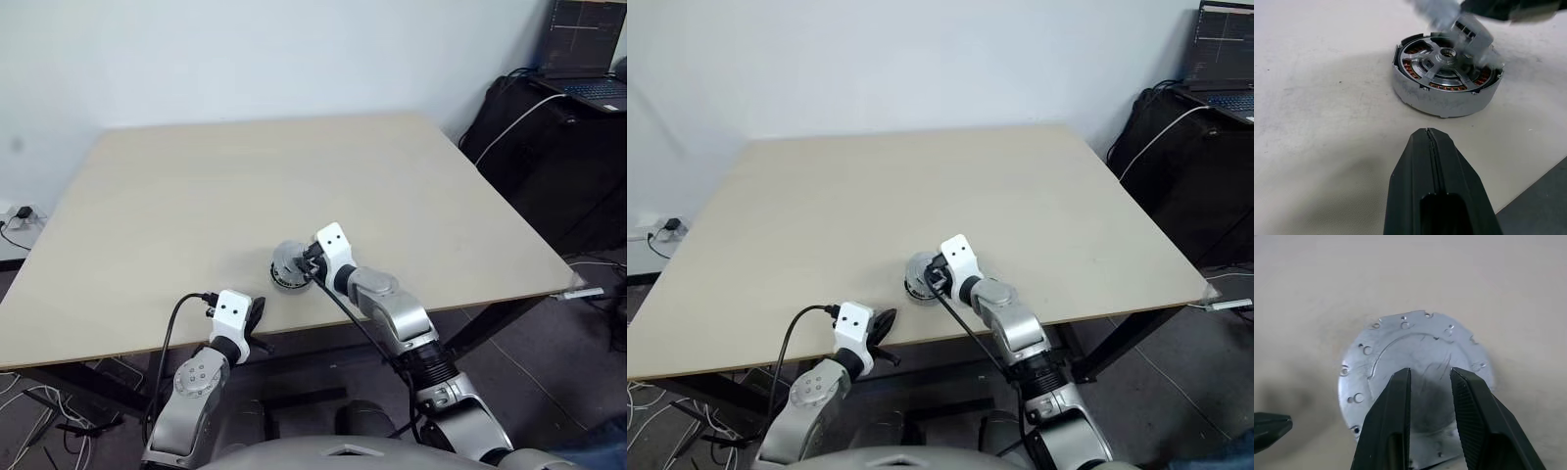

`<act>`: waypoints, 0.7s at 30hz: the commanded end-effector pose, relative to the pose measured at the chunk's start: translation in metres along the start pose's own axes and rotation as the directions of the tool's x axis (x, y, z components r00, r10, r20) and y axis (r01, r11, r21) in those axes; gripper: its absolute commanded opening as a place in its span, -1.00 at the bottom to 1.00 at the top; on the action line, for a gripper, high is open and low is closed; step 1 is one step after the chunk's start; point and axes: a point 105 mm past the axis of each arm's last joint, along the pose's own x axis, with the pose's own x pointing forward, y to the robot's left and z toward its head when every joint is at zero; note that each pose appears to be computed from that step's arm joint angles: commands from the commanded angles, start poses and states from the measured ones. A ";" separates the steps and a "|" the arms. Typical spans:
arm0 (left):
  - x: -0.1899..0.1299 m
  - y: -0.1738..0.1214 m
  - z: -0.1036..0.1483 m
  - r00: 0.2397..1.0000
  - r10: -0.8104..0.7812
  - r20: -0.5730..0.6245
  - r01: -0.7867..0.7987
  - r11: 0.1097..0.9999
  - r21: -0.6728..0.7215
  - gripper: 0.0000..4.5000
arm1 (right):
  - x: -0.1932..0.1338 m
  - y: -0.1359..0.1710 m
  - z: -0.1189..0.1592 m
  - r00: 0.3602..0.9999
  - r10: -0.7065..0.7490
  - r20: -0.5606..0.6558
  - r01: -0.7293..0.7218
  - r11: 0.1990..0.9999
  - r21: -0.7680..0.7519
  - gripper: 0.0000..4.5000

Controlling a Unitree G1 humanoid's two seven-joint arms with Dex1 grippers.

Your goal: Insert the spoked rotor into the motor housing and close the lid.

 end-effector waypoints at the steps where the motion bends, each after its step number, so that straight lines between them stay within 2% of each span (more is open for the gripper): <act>1: 0.001 -0.001 0.014 0.999 -0.004 0.051 0.004 1.000 0.015 -1.00 | 0.006 0.006 0.008 1.000 0.024 0.010 -0.023 0.999 -0.046 -0.39; 8: 0.002 -0.001 0.015 0.999 0.001 0.054 -0.002 1.000 0.013 -1.00 | 0.009 0.013 -0.009 0.996 0.046 -0.077 -0.052 0.996 -0.071 -0.39; 14: 0.002 -0.001 0.015 0.999 0.000 0.055 0.000 1.000 0.011 -1.00 | -0.002 0.015 0.011 0.991 0.132 0.008 -0.131 0.987 -0.092 -0.39; 17: 0.003 -0.001 0.015 0.999 -0.002 0.054 0.001 1.000 0.010 -1.00 | -0.010 0.013 0.020 0.982 0.182 0.044 -0.176 0.977 -0.118 -0.13; 21: 0.004 -0.001 0.015 0.998 -0.002 0.055 0.001 1.000 0.010 -1.00 | -0.015 0.005 0.023 0.979 0.197 0.049 -0.189 0.973 -0.134 0.43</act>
